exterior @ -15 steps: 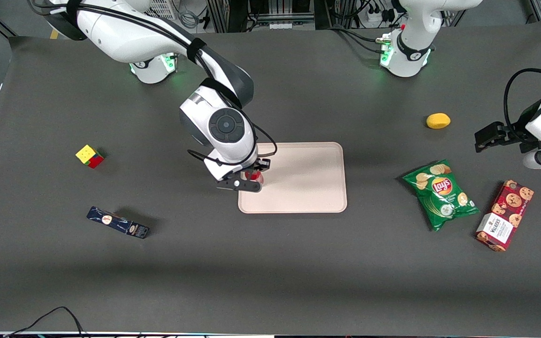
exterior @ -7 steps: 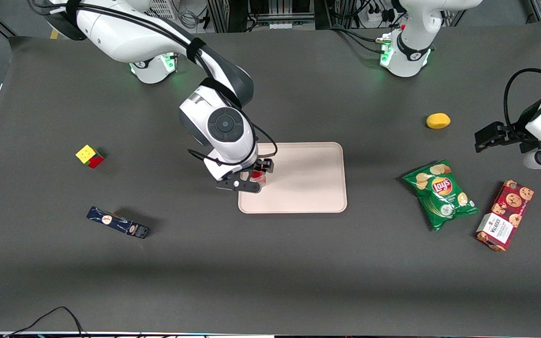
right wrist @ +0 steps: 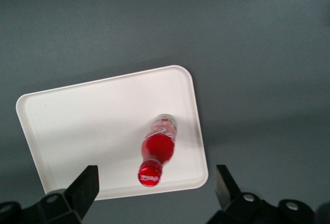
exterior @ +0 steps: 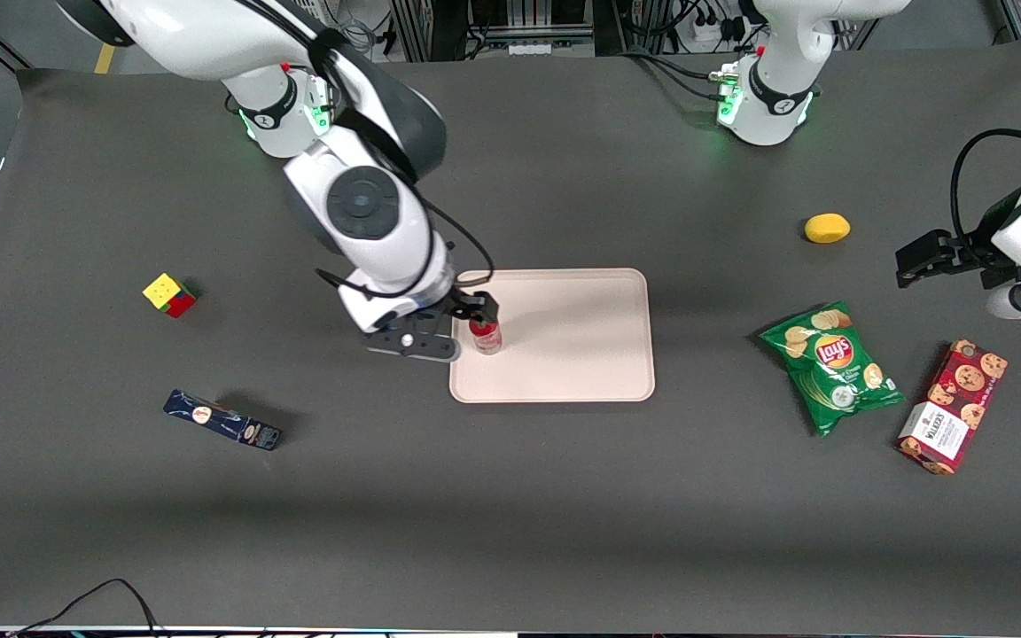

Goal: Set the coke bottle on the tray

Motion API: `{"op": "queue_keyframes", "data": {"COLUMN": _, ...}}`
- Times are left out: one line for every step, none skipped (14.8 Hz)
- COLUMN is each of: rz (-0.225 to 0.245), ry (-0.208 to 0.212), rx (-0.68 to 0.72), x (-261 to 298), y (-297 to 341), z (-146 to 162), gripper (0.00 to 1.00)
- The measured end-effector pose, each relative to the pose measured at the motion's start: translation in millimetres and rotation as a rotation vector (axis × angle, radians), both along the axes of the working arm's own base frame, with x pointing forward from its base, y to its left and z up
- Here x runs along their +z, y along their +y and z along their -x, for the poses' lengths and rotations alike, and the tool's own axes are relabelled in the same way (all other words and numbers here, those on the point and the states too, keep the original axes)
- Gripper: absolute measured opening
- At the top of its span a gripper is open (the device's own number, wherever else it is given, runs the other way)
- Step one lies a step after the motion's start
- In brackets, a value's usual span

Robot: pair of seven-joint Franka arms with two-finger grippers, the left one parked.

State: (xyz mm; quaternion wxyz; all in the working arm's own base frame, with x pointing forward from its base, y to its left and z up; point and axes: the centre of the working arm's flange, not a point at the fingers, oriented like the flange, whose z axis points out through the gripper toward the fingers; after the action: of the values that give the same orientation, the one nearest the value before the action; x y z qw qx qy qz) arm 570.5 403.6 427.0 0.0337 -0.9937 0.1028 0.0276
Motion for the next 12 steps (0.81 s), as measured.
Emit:
{"op": "queue_keyframes", "data": {"rz": -0.009, "ry": -0.001, "rx": 0.013, "x": 15, "y": -17, "z": -7, "gripper": 1.00}}
{"op": "queue_keyframes", "data": {"rz": -0.013, "ry": -0.006, "rx": 0.031, "x": 30, "y": -37, "z": -14, "gripper": 1.00}}
{"op": "queue_keyframes", "data": {"rz": -0.006, "ry": -0.016, "rx": 0.054, "x": 45, "y": -60, "z": -20, "gripper": 1.00}}
{"op": "queue_keyframes", "data": {"rz": 0.002, "ry": -0.024, "rx": 0.076, "x": 60, "y": -82, "z": -25, "gripper": 1.00}}
{"op": "queue_keyframes", "data": {"rz": 0.008, "ry": -0.031, "rx": 0.096, "x": 73, "y": -104, "z": -29, "gripper": 1.00}}
{"op": "queue_keyframes", "data": {"rz": 0.007, "ry": -0.036, "rx": 0.113, "x": 84, "y": -126, "z": -33, "gripper": 1.00}}
{"op": "queue_keyframes", "data": {"rz": 0.002, "ry": -0.040, "rx": 0.129, "x": 93, "y": -150, "z": -34, "gripper": 1.00}}
{"op": "queue_keyframes", "data": {"rz": -0.002, "ry": -0.044, "rx": 0.142, "x": 100, "y": -176, "z": -34, "gripper": 1.00}}
{"op": "queue_keyframes", "data": {"rz": 0.000, "ry": -0.047, "rx": 0.151, "x": 106, "y": -203, "z": -32, "gripper": 1.00}}
{"op": "queue_keyframes", "data": {"rz": 0.005, "ry": -0.049, "rx": 0.152, "x": 111, "y": -229, "z": -29, "gripper": 1.00}}
{"op": "queue_keyframes", "data": {"rz": 0.009, "ry": -0.051, "rx": 0.144, "x": 115, "y": -254, "z": -23, "gripper": 1.00}}
{"op": "queue_keyframes", "data": {"rz": 0.011, "ry": -0.053, "rx": 0.133, "x": 120, "y": -276, "z": -17, "gripper": 1.00}}
